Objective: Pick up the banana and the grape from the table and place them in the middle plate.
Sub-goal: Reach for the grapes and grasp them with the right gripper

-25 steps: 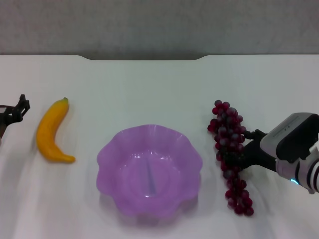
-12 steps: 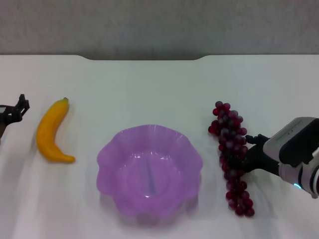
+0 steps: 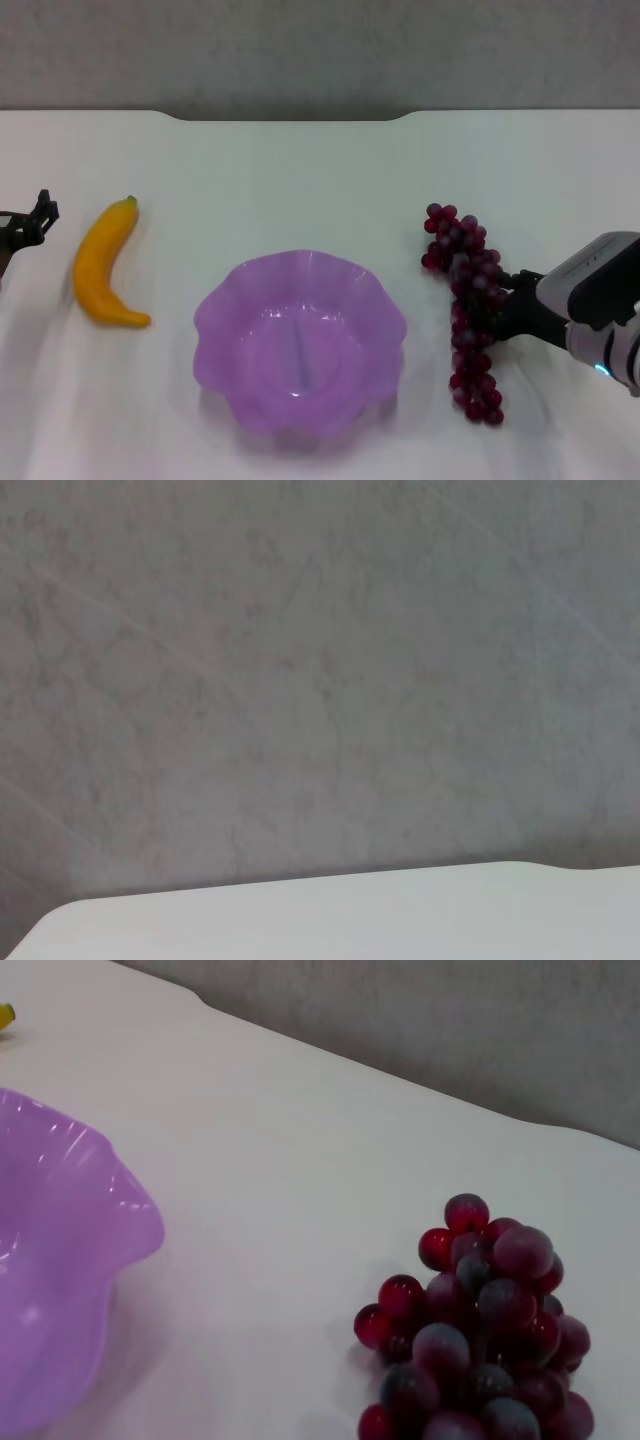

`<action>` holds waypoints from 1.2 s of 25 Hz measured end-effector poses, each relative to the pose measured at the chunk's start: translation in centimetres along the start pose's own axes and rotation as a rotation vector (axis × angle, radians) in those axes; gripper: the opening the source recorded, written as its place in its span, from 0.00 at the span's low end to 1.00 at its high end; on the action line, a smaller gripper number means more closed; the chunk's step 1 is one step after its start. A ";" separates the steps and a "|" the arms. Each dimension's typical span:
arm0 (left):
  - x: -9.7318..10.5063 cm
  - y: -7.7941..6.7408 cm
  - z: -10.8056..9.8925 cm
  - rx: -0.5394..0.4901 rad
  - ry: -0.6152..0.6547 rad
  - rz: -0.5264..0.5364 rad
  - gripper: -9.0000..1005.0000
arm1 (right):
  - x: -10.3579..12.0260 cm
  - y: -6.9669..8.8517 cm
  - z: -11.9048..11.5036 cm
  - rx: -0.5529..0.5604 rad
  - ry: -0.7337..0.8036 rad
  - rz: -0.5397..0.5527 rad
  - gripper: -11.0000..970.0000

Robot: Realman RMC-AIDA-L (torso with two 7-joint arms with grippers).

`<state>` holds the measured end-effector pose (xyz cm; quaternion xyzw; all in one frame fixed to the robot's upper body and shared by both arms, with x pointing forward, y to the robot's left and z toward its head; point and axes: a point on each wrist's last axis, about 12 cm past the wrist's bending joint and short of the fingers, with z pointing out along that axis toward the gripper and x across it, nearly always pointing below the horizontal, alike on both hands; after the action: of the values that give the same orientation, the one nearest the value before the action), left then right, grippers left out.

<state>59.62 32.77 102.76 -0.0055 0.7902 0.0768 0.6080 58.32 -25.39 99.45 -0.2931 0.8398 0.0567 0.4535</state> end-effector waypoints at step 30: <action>0.0 0.0 0.0 -0.001 0.001 0.001 0.88 | 0.1 -0.7 -0.3 0.019 -0.021 -0.019 0.22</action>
<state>59.59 32.79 102.73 -0.0055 0.7906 0.0772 0.6075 58.49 -26.14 99.70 -0.2960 0.8326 0.0474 0.4657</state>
